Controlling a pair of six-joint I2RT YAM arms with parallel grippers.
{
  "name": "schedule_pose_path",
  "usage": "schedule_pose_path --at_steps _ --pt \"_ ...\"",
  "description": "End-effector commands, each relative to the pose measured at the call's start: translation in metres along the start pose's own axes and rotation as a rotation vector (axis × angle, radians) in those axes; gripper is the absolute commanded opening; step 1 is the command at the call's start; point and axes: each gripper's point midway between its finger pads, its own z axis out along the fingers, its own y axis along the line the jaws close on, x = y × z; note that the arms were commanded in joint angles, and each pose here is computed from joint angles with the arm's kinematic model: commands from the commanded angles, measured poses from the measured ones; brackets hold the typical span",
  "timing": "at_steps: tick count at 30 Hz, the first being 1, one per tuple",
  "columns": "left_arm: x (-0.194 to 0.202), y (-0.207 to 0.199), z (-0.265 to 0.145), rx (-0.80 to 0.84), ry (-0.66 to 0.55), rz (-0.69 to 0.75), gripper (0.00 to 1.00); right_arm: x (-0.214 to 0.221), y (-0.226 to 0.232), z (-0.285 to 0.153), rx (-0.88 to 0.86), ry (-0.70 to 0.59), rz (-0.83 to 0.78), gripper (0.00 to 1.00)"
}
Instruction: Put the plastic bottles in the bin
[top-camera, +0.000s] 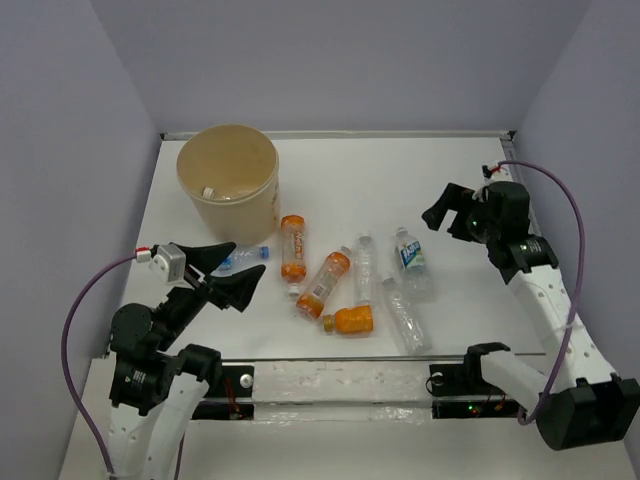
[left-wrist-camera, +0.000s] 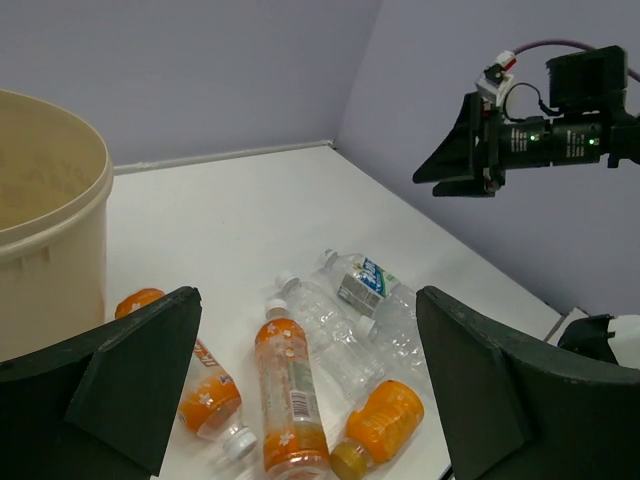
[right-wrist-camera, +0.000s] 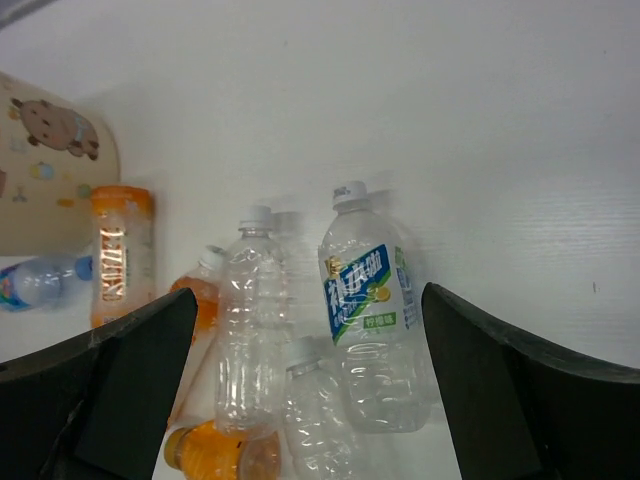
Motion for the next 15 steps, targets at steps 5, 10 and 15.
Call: schedule_pose_path --at_steps 5,10,15 --pt "-0.006 0.0 0.002 0.009 -0.031 0.016 0.99 0.007 -0.017 0.051 0.207 0.044 -0.18 1.0" --pt "-0.004 0.004 0.003 -0.009 -0.027 0.008 0.99 0.03 -0.022 0.075 0.248 0.141 -0.257 1.0" --pt "-0.004 0.004 0.003 -0.013 -0.03 0.008 0.99 0.064 -0.024 0.097 0.259 0.275 -0.326 1.0"
